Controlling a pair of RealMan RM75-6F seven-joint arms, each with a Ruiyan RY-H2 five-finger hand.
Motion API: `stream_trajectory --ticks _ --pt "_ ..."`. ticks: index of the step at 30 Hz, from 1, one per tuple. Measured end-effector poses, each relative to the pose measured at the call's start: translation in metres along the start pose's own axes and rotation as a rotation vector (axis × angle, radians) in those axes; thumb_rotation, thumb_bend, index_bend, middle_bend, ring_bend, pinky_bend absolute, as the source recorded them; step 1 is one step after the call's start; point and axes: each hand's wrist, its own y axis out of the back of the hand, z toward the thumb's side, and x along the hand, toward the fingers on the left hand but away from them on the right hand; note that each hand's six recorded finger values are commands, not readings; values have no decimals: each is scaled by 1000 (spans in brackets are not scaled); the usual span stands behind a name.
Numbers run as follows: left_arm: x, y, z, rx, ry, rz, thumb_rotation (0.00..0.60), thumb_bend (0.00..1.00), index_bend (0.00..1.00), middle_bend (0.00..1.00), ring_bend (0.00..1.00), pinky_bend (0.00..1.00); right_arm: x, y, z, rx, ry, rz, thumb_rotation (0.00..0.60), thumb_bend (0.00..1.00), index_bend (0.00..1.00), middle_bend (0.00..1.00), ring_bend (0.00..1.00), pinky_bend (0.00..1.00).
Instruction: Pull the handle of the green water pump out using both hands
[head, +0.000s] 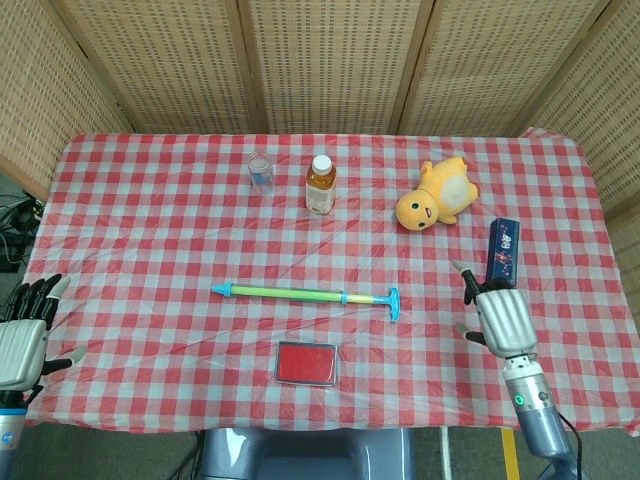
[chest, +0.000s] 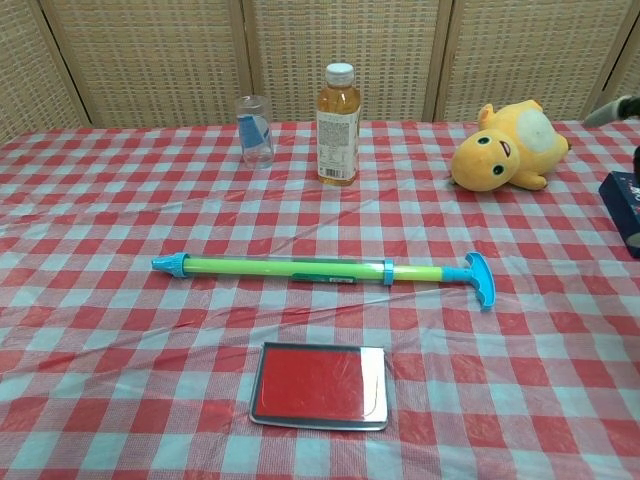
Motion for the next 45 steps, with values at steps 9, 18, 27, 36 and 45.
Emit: stream_trajectory --ticks 9,18,27,36,45 --pt "3 -1 -3 -13 7 -7 600 95 0 0 0 0 -39 -36 35 18 -18 146 600 386 395 1000 991 717" --pt "6 -4 -10 -28 23 -30 600 95 0 0 0 0 -58 -66 69 26 -23 234 600 463 424 1000 1000 721" --pt "9 -7 -10 -34 20 -49 600 96 0 0 0 0 -62 -88 94 34 -26 281 600 489 452 1000 1000 721" --pt "10 -6 -11 -37 25 -48 600 96 0 0 0 0 -69 -103 93 51 -59 305 600 501 471 1000 1000 721" --pt "11 -7 -12 -38 30 -50 600 97 0 0 0 0 -73 -115 97 47 -63 324 600 501 477 1000 1000 721"
